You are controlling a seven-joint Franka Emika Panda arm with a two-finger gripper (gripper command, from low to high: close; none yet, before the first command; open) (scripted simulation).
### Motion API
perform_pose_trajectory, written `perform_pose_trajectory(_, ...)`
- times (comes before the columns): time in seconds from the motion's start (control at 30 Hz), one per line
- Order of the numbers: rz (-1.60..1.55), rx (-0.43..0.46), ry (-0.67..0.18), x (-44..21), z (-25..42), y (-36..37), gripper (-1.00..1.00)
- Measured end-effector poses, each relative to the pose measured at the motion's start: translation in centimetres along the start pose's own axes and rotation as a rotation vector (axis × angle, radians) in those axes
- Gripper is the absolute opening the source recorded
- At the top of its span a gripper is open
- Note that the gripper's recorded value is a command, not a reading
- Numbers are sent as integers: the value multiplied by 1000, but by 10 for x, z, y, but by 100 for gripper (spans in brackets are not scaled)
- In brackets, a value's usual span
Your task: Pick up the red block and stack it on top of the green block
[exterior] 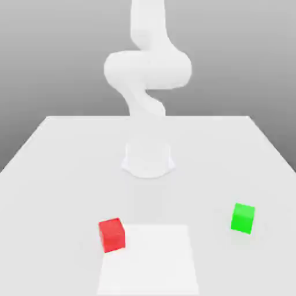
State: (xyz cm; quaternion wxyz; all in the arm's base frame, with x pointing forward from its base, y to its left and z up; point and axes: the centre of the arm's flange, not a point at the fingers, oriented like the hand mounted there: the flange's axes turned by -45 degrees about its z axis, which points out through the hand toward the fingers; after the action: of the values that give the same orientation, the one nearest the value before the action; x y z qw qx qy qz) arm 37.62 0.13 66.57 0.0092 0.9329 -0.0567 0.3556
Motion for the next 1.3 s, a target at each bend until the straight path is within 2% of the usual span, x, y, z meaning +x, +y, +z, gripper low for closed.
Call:
perform_pose_trajectory(0.2,221,-137,-171,-41,126,15,0)
perform_pose_trajectory(0.43,502,-267,-355,-124,242,55,0)
perform_pose_trajectory(0.6,717,-341,-479,-198,297,81,0)
perform_pose_trajectory(0.8,990,-406,-619,-289,334,96,0)
perform_pose_trajectory(1.23,1036,-413,-636,-340,383,98,0)
perform_pose_trajectory(1.27,1035,-414,-638,-345,386,98,-100)
perform_pose_trajectory(1.3,1035,-414,-638,-345,386,98,-100)
